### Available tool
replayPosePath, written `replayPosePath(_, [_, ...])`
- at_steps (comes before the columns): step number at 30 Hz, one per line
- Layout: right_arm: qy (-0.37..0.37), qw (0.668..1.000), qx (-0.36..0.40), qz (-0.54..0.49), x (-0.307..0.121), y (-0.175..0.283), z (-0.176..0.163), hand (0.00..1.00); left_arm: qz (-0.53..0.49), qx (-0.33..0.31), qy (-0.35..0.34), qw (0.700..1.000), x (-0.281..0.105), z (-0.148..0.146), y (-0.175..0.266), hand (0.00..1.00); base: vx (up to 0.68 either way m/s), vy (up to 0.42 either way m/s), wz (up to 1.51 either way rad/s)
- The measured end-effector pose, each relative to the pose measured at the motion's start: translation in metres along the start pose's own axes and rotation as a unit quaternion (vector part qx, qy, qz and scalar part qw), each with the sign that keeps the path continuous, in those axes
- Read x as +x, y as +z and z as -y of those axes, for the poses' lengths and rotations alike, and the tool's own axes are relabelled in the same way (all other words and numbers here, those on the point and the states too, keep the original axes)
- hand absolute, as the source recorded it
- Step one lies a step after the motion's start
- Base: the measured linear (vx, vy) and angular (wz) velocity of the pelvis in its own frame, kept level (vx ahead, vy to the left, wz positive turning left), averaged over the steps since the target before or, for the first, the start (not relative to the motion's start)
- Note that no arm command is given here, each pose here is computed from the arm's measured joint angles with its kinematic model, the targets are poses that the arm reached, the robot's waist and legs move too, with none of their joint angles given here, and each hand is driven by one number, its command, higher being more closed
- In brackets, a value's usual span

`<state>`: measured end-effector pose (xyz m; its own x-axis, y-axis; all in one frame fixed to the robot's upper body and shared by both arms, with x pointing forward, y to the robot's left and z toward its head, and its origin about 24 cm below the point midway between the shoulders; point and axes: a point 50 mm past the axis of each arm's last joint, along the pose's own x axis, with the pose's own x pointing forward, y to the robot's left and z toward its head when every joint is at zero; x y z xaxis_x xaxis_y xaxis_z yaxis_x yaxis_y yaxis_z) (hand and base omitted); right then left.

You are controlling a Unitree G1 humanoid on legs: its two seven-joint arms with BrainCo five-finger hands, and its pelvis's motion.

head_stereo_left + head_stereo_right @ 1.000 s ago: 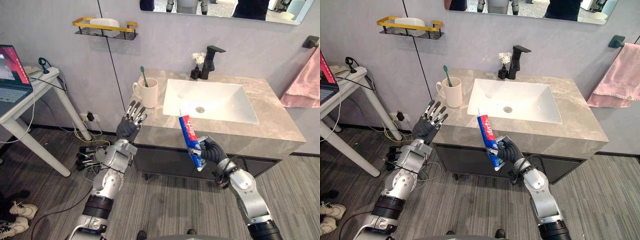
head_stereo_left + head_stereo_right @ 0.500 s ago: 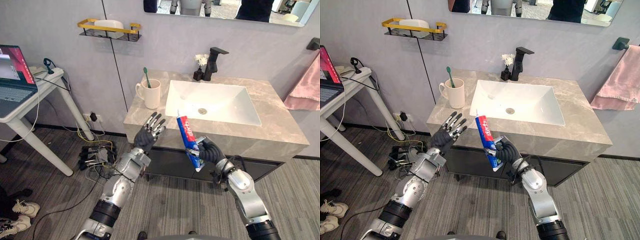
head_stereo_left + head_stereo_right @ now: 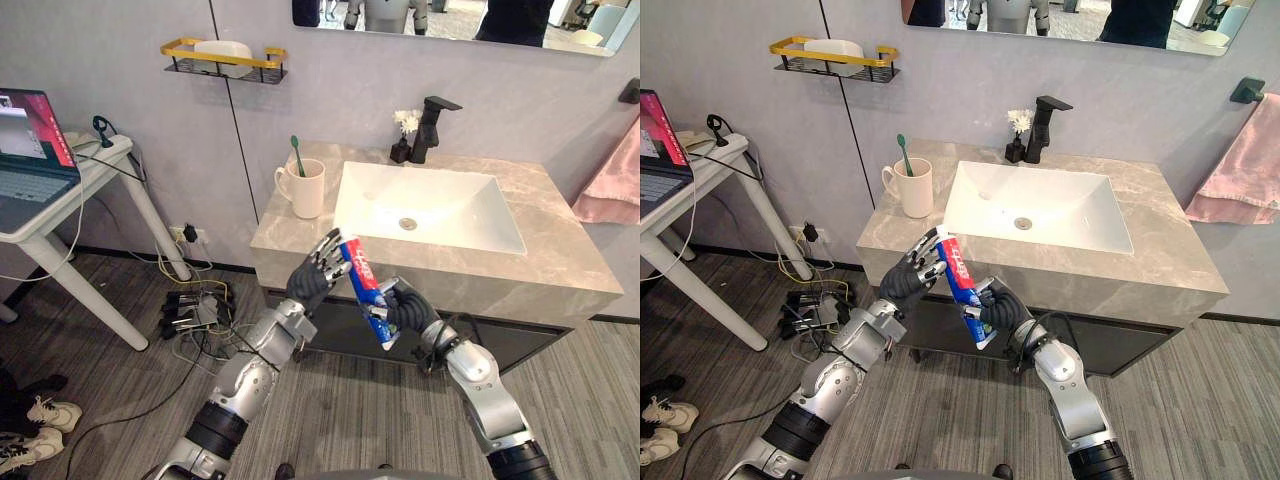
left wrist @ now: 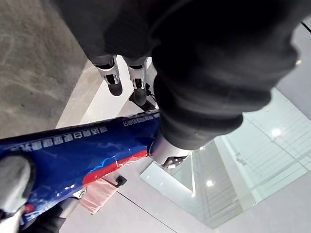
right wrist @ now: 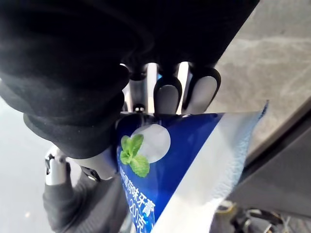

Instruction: Organize washtable

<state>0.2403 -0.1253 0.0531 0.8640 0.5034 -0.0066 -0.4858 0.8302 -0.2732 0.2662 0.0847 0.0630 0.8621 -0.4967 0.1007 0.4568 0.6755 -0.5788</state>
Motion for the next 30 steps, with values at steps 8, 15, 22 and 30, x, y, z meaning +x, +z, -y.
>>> replayPosePath(8, [0.012, 1.0, -0.013, 0.001, 0.001, 0.001, -0.004, 1.0, -0.013, -0.003, -0.01, 1.0, 0.001, 0.005, -0.006, 0.0, 0.0, 0.0, 0.0])
replayPosePath(15, [0.027, 0.999, -0.027, 0.012, 0.002, 0.006, -0.01, 1.0, -0.025, -0.001, -0.023, 0.999, 0.003, 0.011, -0.01, 0.0, 0.0, 0.0, 0.0])
replayPosePath(22, [0.035, 0.998, -0.053, 0.012, 0.001, 0.006, -0.01, 1.0, -0.038, 0.001, -0.04, 0.998, 0.006, 0.018, -0.015, 1.0, 0.0, 0.0, 0.0])
replayPosePath(30, [0.039, 0.997, -0.064, 0.014, 0.0, 0.007, -0.009, 1.0, -0.038, 0.0, -0.045, 0.998, 0.009, 0.021, -0.014, 1.0, 0.0, 0.0, -0.02])
